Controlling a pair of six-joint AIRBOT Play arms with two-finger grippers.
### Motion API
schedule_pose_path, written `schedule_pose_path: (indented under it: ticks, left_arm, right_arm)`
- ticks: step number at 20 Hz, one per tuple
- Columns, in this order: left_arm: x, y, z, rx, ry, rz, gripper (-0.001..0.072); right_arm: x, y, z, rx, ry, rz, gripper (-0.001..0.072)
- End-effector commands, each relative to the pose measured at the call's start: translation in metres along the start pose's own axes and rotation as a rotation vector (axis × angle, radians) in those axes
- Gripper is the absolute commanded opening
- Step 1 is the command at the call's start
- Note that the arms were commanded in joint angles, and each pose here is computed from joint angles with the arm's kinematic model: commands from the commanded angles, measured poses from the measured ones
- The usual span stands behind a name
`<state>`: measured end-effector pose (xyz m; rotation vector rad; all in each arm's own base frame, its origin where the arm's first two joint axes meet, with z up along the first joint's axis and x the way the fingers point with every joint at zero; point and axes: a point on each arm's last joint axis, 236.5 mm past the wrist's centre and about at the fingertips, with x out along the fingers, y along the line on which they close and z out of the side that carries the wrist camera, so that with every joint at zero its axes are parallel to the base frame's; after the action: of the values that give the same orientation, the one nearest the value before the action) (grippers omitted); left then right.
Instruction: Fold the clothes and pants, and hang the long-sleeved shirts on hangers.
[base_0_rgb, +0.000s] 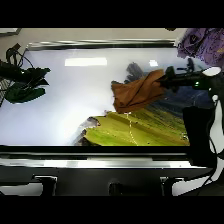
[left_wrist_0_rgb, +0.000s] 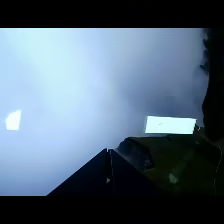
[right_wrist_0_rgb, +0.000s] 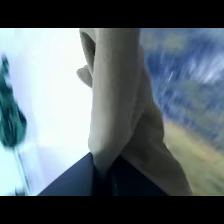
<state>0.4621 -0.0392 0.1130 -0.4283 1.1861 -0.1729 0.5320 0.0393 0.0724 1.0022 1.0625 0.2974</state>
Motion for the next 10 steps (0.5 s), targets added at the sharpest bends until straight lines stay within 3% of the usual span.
schedule_pose_path:
  ticks: [1,10]
  left_arm:
    - [0.0,0.0,0.0,-0.001,0.0,0.0,0.0022]
    - [0.0,0.0,-0.011,-0.001,0.047,0.0,0.0021]
  right_arm:
    - [-0.065,-0.01,0.055,0.083,-0.166,-0.053,0.0026]
    - [-0.205,-0.059,0.107,0.302,-0.535,-0.197,0.0026]
